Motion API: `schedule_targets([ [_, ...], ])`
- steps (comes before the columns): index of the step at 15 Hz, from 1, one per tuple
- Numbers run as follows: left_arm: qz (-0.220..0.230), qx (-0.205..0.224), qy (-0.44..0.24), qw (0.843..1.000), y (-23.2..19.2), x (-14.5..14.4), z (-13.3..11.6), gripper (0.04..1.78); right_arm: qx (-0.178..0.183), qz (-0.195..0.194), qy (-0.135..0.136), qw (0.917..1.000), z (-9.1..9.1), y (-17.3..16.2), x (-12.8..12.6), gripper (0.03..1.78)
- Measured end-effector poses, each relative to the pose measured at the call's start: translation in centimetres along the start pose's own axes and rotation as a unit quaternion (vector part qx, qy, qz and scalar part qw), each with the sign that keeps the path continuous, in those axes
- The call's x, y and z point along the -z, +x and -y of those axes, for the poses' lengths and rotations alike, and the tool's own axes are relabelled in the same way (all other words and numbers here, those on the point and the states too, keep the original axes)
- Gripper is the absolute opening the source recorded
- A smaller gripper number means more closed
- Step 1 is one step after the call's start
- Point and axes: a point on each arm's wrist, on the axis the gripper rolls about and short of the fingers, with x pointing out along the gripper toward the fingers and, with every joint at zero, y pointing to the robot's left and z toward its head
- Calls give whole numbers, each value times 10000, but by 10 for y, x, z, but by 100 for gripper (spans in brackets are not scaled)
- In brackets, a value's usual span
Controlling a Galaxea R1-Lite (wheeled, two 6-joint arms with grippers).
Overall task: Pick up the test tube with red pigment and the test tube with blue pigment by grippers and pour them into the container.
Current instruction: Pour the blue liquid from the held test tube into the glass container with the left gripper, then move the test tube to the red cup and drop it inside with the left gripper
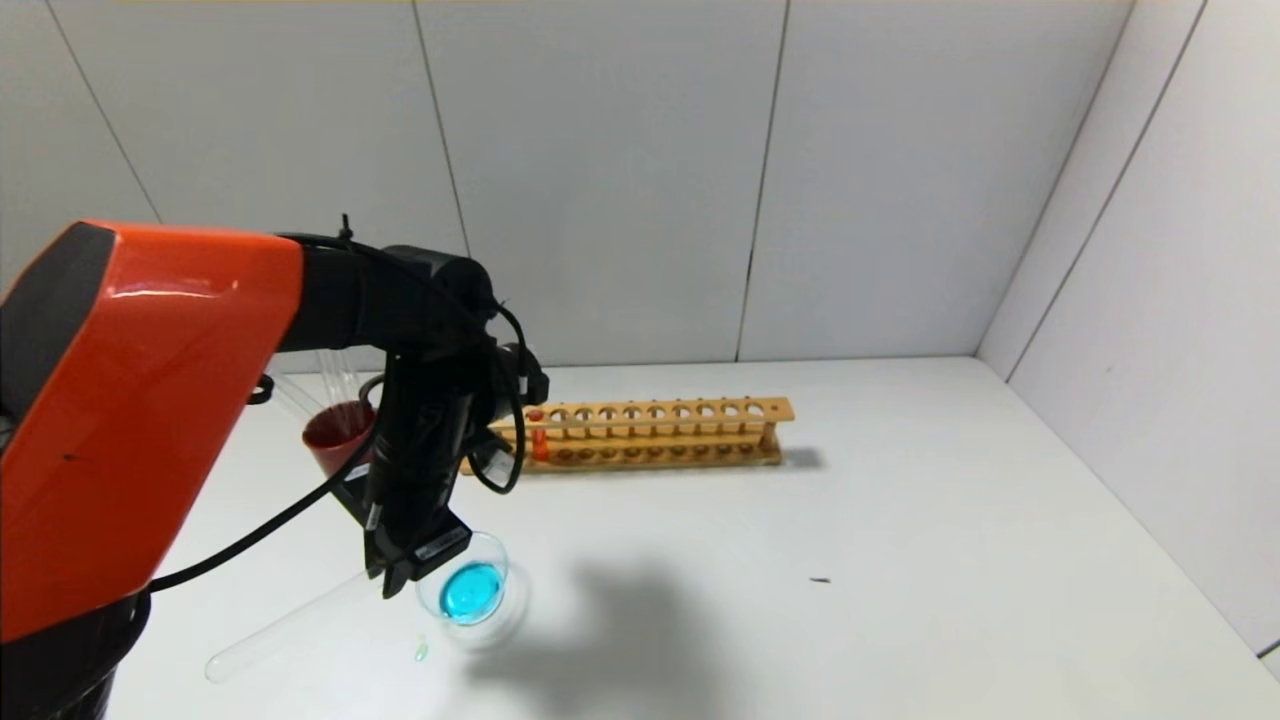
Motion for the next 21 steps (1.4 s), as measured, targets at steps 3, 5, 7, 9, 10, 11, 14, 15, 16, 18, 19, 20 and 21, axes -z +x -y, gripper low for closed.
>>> schedule_targets([
  [3,605,-21,-607,9963,-24,19,-6,30,2,0,-2,10000,0,0,0,171],
  [5,1217,-51,-862,9888,-42,34,-13,30,0,0,0,10000,0,0,0,171],
  [7,1714,-68,-1241,9773,-55,50,-30,30,0,0,0,10000,0,0,0,171],
  [9,2024,-72,-1601,9661,-65,66,-47,30,0,0,0,10000,0,0,0,171],
  [10,2264,-87,-1801,9572,-70,71,-56,30,0,0,0,10000,0,0,0,171],
  [11,2525,-111,-2036,9459,-73,73,-64,30,0,0,-2,10000,0,0,0,171],
  [14,3285,-251,-2688,9051,-81,75,-93,30,0,0,0,10000,0,0,0,171],
  [15,3565,-310,-2861,8889,-84,75,-104,30,0,0,0,10000,0,0,0,171],
  [16,3795,-383,-3019,8737,-86,74,-114,30,0,0,0,10000,0,0,0,171],
  [18,4057,-499,-3258,8525,-87,74,-129,30,0,0,0,10000,0,0,0,171],
  [19,4170,-550,-3358,8428,-87,74,-135,30,0,0,0,10000,0,0,0,171],
  [20,4304,-595,-3460,8316,-88,73,-141,30,0,0,0,10000,0,0,0,171],
  [21,4426,-647,-3571,8200,-86,72,-148,30,2,0,0,10000,0,0,0,171],
])
